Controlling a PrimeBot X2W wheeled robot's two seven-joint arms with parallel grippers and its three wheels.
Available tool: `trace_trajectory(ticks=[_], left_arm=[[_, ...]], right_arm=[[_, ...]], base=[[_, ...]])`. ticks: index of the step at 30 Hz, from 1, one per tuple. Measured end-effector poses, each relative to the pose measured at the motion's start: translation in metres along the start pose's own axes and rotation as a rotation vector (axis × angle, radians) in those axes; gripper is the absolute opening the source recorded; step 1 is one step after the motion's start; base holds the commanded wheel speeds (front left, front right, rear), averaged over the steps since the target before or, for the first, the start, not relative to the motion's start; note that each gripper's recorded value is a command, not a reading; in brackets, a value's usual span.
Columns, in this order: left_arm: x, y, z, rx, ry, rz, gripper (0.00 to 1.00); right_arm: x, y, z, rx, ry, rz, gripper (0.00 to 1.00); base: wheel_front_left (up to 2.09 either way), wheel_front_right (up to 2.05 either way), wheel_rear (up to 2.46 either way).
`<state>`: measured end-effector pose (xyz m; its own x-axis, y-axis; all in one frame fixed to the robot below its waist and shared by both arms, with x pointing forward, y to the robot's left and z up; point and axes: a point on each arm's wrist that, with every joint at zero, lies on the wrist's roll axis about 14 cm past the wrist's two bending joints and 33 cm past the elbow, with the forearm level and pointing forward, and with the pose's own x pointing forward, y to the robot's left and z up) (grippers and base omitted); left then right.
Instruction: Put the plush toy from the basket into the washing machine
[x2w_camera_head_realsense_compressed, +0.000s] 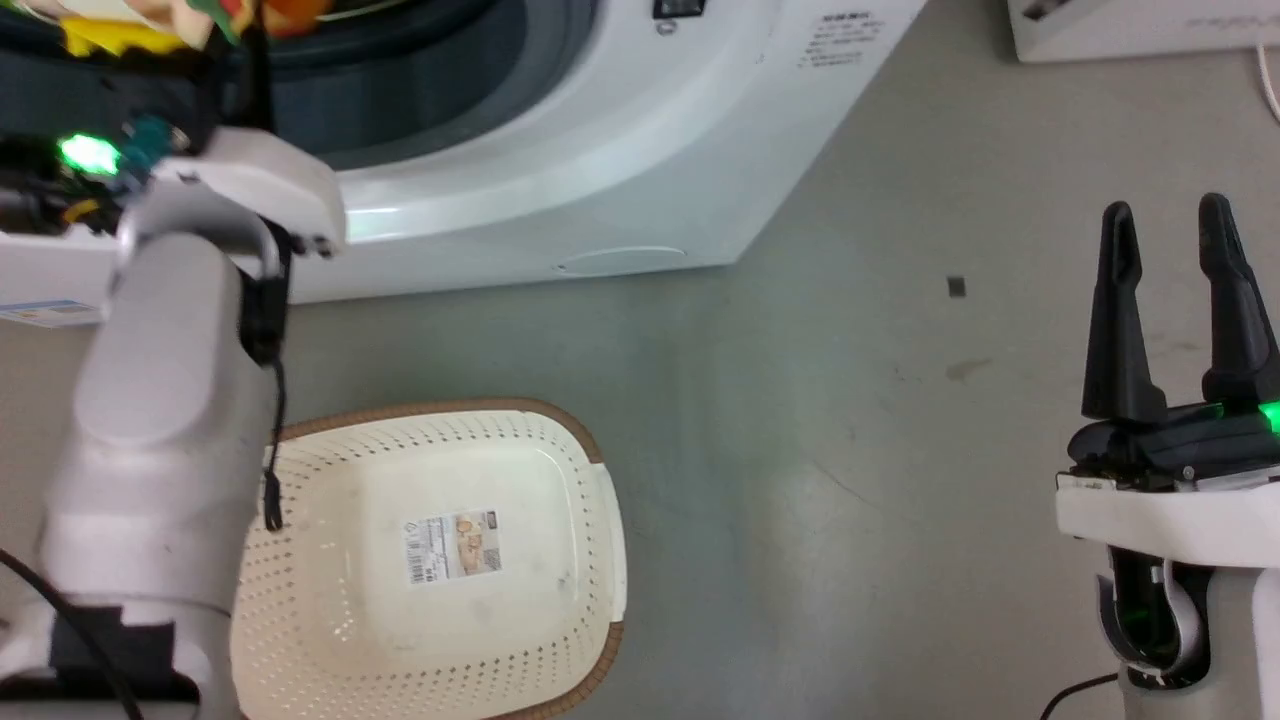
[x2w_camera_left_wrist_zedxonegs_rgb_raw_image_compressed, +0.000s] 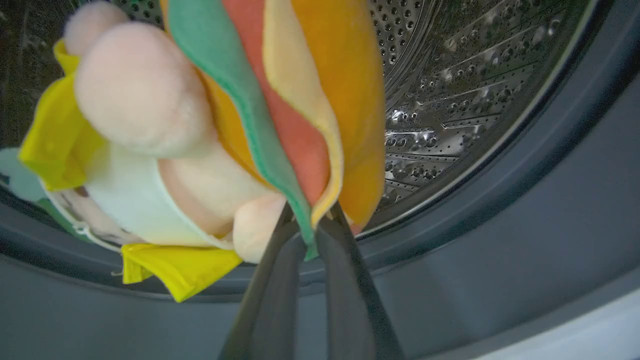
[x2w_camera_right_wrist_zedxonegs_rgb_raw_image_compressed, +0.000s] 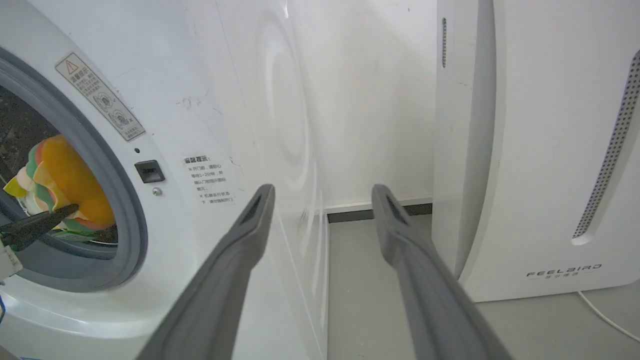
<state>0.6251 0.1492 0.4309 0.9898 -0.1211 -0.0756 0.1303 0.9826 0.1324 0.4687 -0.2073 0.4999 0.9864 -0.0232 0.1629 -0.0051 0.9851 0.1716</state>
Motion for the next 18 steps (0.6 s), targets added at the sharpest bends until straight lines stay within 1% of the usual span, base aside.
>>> trace_trajectory(ticks=[11,18], left_arm=[[0.066,0.007,-0.007,-0.022,-0.023,0.038,0.0],[0.092,0.014,-0.02,-0.03,-0.006,0.063,0.0]], right_arm=[[0.0,-0.028,-0.027,-0.04,0.068,-0.063,1.0],[-0.005,-0.039,-0.04,-0.066,0.109,-0.089,1.0]], base=[[0.0,0.0,0.0],[0.0,0.0,0.0]])
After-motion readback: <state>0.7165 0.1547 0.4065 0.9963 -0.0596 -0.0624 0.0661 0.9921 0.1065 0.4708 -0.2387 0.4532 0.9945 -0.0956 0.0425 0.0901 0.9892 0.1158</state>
